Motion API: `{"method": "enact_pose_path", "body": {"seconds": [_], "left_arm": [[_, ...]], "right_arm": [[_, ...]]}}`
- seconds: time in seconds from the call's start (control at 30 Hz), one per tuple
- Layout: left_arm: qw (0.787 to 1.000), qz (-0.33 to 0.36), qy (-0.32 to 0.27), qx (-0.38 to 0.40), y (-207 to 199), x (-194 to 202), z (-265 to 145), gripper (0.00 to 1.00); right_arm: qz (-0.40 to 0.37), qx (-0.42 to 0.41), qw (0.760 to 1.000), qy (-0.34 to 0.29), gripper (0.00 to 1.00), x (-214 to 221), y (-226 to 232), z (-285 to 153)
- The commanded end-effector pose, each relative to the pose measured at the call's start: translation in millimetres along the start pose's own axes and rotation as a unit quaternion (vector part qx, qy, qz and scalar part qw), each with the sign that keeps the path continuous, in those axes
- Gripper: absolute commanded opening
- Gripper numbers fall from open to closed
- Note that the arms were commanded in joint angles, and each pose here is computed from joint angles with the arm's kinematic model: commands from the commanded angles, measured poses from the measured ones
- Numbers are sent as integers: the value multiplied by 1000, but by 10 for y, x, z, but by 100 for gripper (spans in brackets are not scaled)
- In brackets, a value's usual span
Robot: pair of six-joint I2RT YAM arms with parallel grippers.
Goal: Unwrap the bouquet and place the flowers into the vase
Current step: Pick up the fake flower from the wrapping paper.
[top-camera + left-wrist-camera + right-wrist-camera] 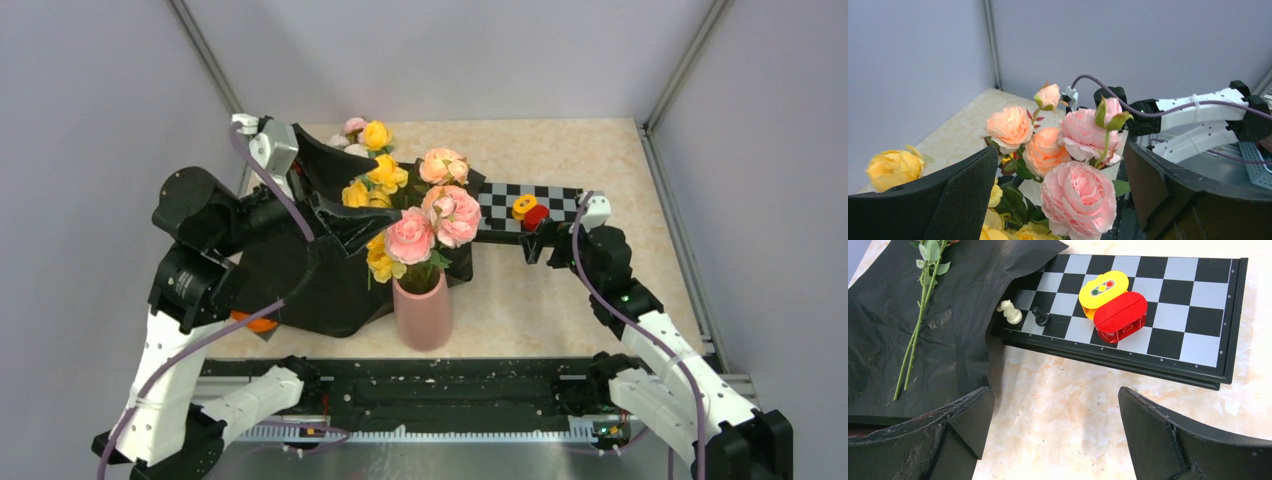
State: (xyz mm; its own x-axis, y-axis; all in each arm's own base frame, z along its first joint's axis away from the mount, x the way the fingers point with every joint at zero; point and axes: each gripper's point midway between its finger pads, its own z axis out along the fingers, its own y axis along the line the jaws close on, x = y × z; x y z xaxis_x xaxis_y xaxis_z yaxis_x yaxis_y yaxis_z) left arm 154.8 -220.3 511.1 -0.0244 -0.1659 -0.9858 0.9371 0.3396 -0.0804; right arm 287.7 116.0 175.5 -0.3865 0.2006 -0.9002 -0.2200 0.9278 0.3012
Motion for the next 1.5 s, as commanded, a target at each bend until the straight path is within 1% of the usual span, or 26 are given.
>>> {"method": "enact_pose_path", "body": {"seconds": [0.0, 0.1, 0.2, 0.3, 0.37, 0.43, 0.47, 0.57, 0.67, 0.77, 0.83, 0.87, 0.97, 1.07, 1.17, 1.2, 1.37, 1.47], "left_arm": [[998, 10, -7, -55, 216, -183, 53, 99], [995, 14, -12, -98, 438, -283, 129, 99], [986, 3, 1, -166, 828, -272, 234, 99], [965, -12, 1, -264, 1307, -277, 180, 99], [957, -29, -9, -288, 1541, -292, 113, 99], [952, -71, -35, -296, 1755, -332, 29, 99], [945, -87, -43, -313, 1887, -325, -50, 99], [914, -124, -59, -382, 2315, -180, -320, 99], [885, -159, -52, -434, 2670, 181, -551, 99], [863, -185, -29, -469, 2918, 604, -702, 99], [844, -201, -11, -497, 3125, 893, -884, 98], [839, -205, 0, -505, 3184, 1020, -929, 96], [813, -224, 30, -537, 3409, 1431, -1089, 90], [799, -251, 50, -543, 3582, 1773, -1119, 86], [800, -283, 79, -523, 3712, 2089, -1030, 81], [797, -300, 86, -517, 3759, 2219, -1000, 80], [774, -369, 123, -500, 3933, 2826, -921, 67], [762, -382, 144, -502, 4017, 3101, -908, 62]], "right_arm": [[3, -4, 1000, -25, 96, -123, 7, -7], [4, -4, 1000, -25, 96, -125, 10, -7], [3, -5, 1000, -28, 96, -142, 12, -14], [3, -6, 999, -31, 96, -158, 18, -27], [2, -6, 999, -32, 96, -159, 20, -34], [2, -7, 999, -33, 96, -161, 23, -35], [3, -6, 999, -33, 96, -160, 19, -36], [3, -16, 999, -28, 96, -136, 51, -37], [3, -19, 999, -27, 96, -128, 60, -38], [3, -19, 999, -28, 96, -136, 61, -39], [3, -18, 999, -27, 96, -134, 59, -37], [3, -18, 999, -27, 96, -134, 59, -36], [3, -17, 1000, -25, 96, -120, 55, -28], [4, -17, 1000, -24, 96, -125, 58, -23], [3, -19, 999, -26, 96, -143, 67, -25], [4, -19, 999, -25, 96, -140, 66, -25], [4, -23, 999, -25, 96, -140, 82, -29], [5, -25, 999, -24, 96, -137, 91, -30]]}}
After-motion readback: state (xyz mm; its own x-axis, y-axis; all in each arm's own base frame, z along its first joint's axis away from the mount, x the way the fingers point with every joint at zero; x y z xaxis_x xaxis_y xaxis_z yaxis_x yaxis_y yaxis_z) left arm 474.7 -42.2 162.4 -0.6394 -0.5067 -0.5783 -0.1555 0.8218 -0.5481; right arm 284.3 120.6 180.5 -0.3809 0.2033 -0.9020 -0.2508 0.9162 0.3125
